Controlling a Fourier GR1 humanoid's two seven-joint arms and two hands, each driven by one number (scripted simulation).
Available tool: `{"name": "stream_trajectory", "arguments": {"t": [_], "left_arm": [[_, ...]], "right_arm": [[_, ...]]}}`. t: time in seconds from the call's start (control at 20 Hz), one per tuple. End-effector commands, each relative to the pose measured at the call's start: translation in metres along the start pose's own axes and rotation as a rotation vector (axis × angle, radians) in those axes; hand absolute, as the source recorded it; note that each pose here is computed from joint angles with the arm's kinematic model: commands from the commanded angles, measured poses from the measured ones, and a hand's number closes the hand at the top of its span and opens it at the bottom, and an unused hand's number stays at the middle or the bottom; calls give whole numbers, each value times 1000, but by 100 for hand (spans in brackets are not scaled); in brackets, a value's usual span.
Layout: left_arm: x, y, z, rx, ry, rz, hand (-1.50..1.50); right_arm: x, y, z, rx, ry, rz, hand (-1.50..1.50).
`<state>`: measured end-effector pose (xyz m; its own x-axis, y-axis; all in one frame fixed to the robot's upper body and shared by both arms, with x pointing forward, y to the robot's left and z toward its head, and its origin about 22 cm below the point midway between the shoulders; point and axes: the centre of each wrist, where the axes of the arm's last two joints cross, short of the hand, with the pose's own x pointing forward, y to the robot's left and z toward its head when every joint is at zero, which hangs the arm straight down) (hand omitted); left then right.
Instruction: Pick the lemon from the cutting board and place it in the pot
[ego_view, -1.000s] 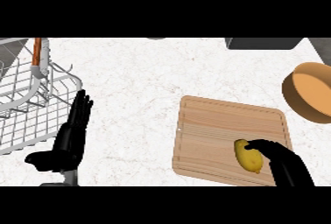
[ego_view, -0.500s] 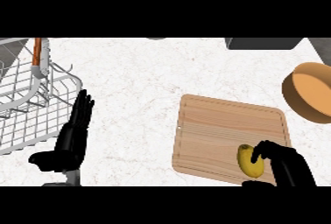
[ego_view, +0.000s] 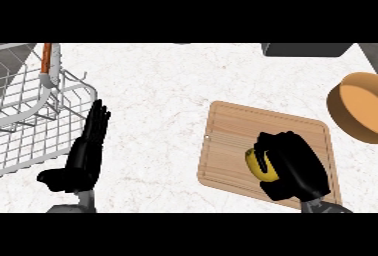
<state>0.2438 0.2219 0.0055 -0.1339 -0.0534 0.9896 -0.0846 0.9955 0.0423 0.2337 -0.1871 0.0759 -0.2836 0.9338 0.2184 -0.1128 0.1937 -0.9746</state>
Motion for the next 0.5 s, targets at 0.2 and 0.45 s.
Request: {"name": "stream_trajectory", "arguments": {"t": [0.2,0.45], "left_arm": [[3,12,3,11,12,-1,0],[6,-5,1,23,6,5,0]], "right_arm": [[48,-78,14,-261,-56,-38,150],[50,-100,30,-391,20,36,150]]}}
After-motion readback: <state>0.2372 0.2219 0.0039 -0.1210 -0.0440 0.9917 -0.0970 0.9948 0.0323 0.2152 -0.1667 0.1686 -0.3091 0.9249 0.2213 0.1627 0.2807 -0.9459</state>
